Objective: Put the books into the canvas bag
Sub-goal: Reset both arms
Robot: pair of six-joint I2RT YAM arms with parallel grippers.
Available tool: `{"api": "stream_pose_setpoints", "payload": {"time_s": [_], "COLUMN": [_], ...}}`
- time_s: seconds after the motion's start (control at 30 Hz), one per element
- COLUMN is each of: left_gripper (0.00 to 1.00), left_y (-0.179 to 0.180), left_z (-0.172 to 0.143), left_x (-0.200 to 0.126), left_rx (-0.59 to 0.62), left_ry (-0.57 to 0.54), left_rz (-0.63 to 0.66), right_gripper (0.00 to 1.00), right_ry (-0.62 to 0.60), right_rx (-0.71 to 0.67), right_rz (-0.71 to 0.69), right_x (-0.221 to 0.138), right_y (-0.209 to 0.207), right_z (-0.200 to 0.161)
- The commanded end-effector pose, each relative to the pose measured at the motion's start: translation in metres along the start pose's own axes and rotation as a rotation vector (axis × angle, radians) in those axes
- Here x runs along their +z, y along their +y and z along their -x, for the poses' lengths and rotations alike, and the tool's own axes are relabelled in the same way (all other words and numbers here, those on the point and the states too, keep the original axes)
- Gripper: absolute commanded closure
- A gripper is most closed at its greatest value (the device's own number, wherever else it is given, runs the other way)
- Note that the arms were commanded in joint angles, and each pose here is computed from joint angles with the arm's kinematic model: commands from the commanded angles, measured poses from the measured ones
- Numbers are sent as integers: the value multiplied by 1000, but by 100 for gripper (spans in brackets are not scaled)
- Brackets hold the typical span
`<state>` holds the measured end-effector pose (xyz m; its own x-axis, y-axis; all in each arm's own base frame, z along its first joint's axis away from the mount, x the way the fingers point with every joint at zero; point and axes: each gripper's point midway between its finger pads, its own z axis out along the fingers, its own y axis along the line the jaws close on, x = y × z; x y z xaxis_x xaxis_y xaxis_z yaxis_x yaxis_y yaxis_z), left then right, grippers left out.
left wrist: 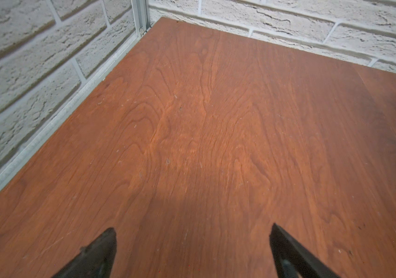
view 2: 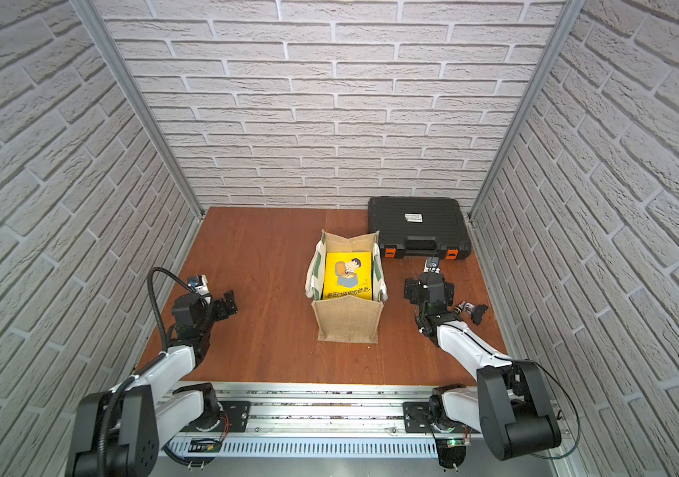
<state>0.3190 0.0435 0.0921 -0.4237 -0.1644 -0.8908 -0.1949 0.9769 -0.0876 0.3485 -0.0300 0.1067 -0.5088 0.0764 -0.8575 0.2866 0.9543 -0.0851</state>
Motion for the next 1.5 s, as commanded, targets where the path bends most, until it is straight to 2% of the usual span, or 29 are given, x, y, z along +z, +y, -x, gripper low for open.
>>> {"api": "stream_pose_setpoints", "payload": {"time_s": [0.0, 0.07, 0.2, 0.33, 0.63, 0.73, 1.47], "left_gripper": [2, 2, 2, 2, 2, 2, 2], "left_y": [-2, -2, -6, -8, -7, -7, -12], "left_z": [35, 38, 46, 51, 31, 30, 30], "left_x": [0, 4, 18, 34, 59, 67, 68], "left_rx": [20, 21, 38, 102, 111, 119, 150], "left_ry": [-168, -193, -223, -217, -175, -130, -123], "left_rz": [-1, -1, -11, -3, 11, 24, 39], "right_gripper": [1, 1, 1, 1, 1, 1, 1], "right_ry": [-160, -198, -197, -217, -173, -168, -164], "right_rx": [19, 14, 20, 7, -38, -46, -51], "right_rz": [37, 44, 104, 143, 200, 218, 225], "right_x": [2, 5, 16, 21, 29, 29, 29], "right_y": [6, 6, 11, 19, 33, 36, 37], "right_z": [33, 33, 22, 12, 8, 9, 8]}}
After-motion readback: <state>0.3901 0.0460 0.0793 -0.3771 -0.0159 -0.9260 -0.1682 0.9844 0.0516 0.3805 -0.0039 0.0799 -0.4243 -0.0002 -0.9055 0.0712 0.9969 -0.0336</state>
